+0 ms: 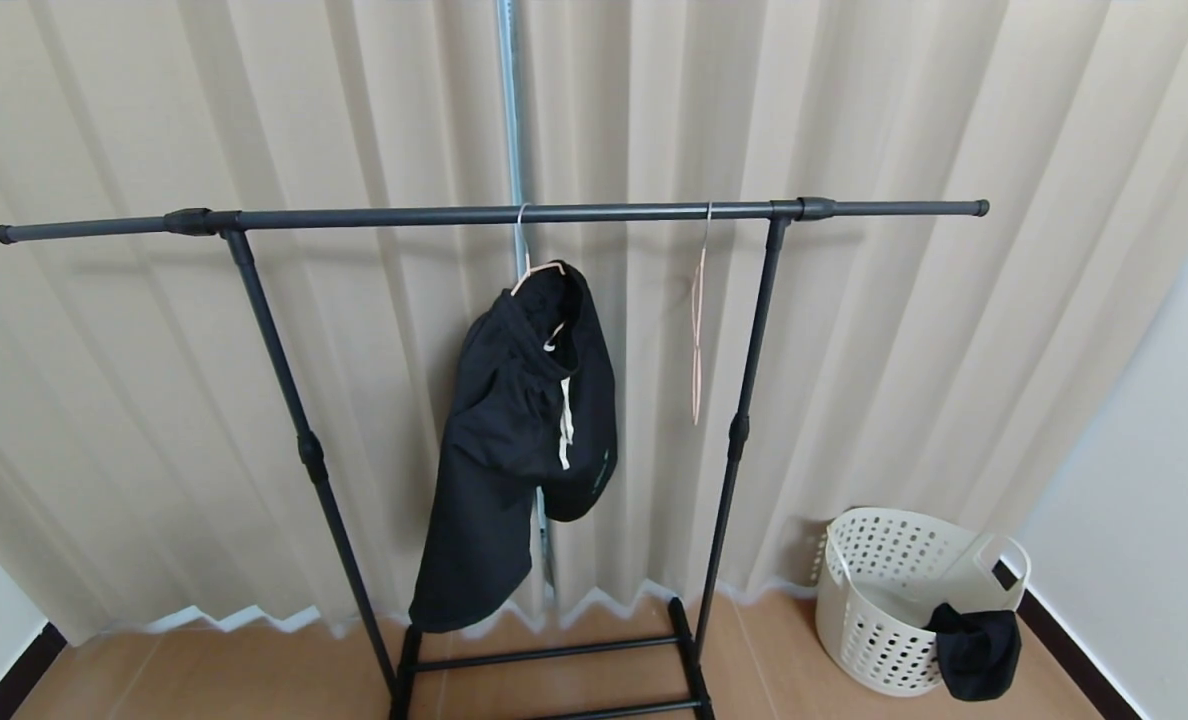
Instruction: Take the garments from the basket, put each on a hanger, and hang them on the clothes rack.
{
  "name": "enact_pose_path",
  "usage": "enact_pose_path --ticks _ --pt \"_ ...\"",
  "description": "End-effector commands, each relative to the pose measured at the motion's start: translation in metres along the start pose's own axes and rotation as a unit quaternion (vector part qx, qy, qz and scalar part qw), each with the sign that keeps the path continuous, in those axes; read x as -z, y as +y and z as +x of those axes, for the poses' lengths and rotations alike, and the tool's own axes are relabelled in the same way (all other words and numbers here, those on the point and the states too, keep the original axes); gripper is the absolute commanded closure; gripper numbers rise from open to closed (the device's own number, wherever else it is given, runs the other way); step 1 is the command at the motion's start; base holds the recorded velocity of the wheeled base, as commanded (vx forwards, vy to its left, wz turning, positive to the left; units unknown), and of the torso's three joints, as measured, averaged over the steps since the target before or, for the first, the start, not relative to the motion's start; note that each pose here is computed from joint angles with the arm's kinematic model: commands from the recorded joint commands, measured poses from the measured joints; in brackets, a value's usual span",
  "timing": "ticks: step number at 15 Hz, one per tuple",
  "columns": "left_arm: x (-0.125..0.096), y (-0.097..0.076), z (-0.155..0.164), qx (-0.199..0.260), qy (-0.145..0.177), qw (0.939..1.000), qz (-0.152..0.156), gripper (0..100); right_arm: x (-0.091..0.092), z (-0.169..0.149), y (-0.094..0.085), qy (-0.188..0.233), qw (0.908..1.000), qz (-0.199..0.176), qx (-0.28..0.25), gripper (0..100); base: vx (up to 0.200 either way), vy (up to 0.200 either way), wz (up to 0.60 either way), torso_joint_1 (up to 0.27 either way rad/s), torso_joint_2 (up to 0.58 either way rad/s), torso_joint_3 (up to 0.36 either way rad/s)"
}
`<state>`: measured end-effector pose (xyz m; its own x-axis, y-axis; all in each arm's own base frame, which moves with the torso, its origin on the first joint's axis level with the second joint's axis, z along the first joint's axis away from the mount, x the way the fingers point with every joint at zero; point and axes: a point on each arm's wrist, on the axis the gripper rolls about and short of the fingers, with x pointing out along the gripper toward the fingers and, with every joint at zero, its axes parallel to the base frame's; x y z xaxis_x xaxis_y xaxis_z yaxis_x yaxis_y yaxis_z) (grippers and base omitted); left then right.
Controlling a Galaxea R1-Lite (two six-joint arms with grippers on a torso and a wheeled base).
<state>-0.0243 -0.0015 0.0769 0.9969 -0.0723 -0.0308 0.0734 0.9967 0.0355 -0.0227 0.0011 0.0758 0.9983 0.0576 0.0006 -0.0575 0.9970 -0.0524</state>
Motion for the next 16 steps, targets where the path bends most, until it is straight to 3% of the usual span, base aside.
enact_pose_path --ticks 1,16 --pt "-0.0001 0.0 0.0002 0.0 0.001 1.0 -0.001 0 -0.0001 0.0 0.0 0.0 1.0 0.0 0.0 0 0.0 0.0 0.0 -0.163 0.38 0.227" --pt "-0.0001 0.0001 0.0002 0.0 0.001 1.0 -0.004 0 -0.0004 -0.0001 0.0 -0.003 1.0 0.0 0.0 0 0.0 0.0 0.0 -0.198 0.52 0.317"
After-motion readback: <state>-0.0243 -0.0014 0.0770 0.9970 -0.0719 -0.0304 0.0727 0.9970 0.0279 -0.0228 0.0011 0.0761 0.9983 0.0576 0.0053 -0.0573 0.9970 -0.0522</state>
